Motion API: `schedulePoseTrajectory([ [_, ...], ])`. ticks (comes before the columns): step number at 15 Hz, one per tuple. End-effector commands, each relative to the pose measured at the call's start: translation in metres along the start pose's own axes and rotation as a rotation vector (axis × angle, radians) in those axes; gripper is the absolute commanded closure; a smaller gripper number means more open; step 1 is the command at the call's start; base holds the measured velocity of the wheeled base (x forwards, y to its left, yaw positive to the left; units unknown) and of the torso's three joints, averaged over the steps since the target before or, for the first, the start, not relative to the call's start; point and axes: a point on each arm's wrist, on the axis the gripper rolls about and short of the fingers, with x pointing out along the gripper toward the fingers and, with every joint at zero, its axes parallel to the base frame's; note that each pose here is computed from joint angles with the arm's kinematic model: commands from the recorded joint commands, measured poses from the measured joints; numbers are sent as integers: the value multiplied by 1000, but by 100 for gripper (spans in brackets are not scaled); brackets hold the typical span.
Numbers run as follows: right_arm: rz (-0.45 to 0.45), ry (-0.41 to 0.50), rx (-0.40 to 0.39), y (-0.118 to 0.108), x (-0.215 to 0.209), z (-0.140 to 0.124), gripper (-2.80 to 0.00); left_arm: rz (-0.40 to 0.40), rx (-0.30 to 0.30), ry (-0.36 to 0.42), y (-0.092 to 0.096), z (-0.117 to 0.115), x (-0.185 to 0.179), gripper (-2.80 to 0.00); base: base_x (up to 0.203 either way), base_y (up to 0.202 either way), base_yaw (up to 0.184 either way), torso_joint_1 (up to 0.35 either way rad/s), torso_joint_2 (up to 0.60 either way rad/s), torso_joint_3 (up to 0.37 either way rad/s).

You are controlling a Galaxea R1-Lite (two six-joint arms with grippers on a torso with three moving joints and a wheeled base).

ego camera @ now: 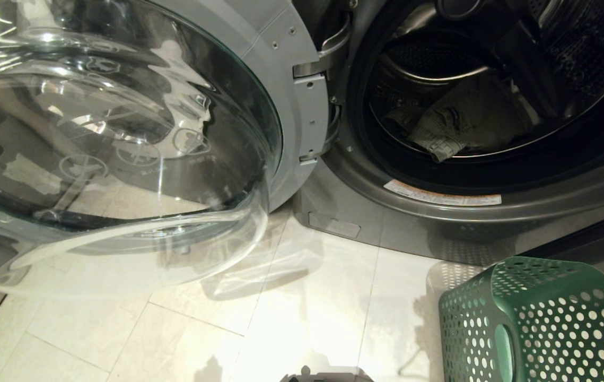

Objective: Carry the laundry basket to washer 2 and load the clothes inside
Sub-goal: Close the washing machine door with the left hand

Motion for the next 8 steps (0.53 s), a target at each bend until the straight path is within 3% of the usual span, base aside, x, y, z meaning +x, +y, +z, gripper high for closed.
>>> schedulePoseTrajectory([
  [1,5,-44,-12,0,11,-13,0,0,0,0,0,0,0,0,0,0,0,0,0,0],
  [6,30,0,-56,6,33,-74,0,0,0,0,0,0,0,0,0,0,0,0,0,0],
  [8,42,14,-73,7,28,-86,0,0,0,0,0,0,0,0,0,0,0,0,0,0],
])
